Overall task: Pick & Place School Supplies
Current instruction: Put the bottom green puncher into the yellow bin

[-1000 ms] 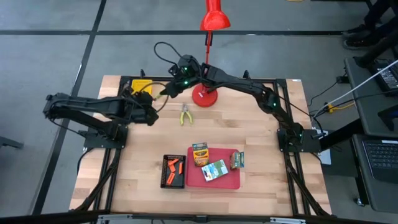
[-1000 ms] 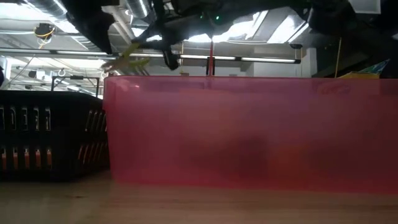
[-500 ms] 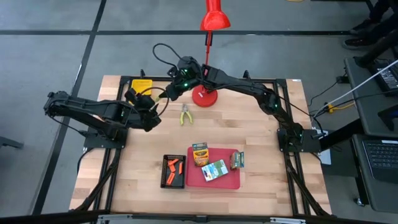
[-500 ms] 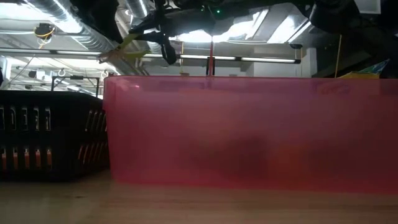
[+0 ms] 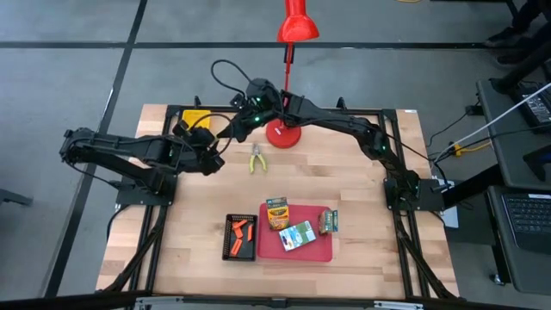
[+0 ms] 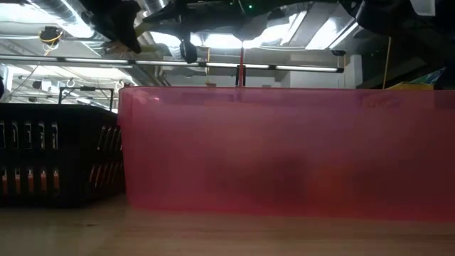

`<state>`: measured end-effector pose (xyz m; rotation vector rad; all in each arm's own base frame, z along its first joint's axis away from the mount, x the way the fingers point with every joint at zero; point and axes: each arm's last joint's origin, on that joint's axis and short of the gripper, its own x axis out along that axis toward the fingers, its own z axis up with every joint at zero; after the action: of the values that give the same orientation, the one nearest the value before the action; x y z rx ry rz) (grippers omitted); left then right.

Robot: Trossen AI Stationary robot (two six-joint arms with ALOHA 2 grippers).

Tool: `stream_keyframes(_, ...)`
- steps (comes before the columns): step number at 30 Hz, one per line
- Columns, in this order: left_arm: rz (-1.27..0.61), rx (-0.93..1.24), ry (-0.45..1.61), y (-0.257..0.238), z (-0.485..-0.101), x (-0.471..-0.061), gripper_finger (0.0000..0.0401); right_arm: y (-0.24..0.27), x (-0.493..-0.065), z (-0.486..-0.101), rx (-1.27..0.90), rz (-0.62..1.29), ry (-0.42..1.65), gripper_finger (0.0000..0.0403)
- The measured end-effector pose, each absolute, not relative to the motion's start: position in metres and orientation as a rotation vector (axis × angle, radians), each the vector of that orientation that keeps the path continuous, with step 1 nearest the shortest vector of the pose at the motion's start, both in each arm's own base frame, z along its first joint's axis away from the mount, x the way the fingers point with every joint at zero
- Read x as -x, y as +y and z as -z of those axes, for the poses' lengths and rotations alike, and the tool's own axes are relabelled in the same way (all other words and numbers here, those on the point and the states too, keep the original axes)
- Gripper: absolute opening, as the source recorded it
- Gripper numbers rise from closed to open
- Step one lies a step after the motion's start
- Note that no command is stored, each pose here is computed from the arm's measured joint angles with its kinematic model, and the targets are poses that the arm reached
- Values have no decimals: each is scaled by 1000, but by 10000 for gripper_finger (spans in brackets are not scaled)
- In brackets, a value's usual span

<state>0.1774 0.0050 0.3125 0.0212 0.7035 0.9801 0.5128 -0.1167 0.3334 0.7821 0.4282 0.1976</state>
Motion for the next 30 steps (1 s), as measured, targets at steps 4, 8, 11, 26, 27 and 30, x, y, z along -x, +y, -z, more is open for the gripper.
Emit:
stream_keyframes(4, -984, 2, 709, 8, -312, -178, 124, -117, -512, -336, -777, -194, 417, 47)
stream_keyframes(8, -975, -11, 719, 8, -312, -179, 46, -118, -511, -339, -779, -189, 411, 47)
stream_keyframes(11, -976, -8, 718, 8, -312, -179, 46, -118, -510, -340, -774, -190, 409, 47)
stream_keyframes(26, -1302, 279, 788, 32, -304, -145, 46, -154, -465, -378, -736, 12, 410, 283)
stream_keyframes(27, -1327, 338, 800, 38, -303, -144, 46, -152, -460, -381, -718, 22, 426, 282)
stream_keyframes(30, -1390, 470, 824, 58, -301, -143, 46, -142, -452, -383, -663, 47, 508, 273)
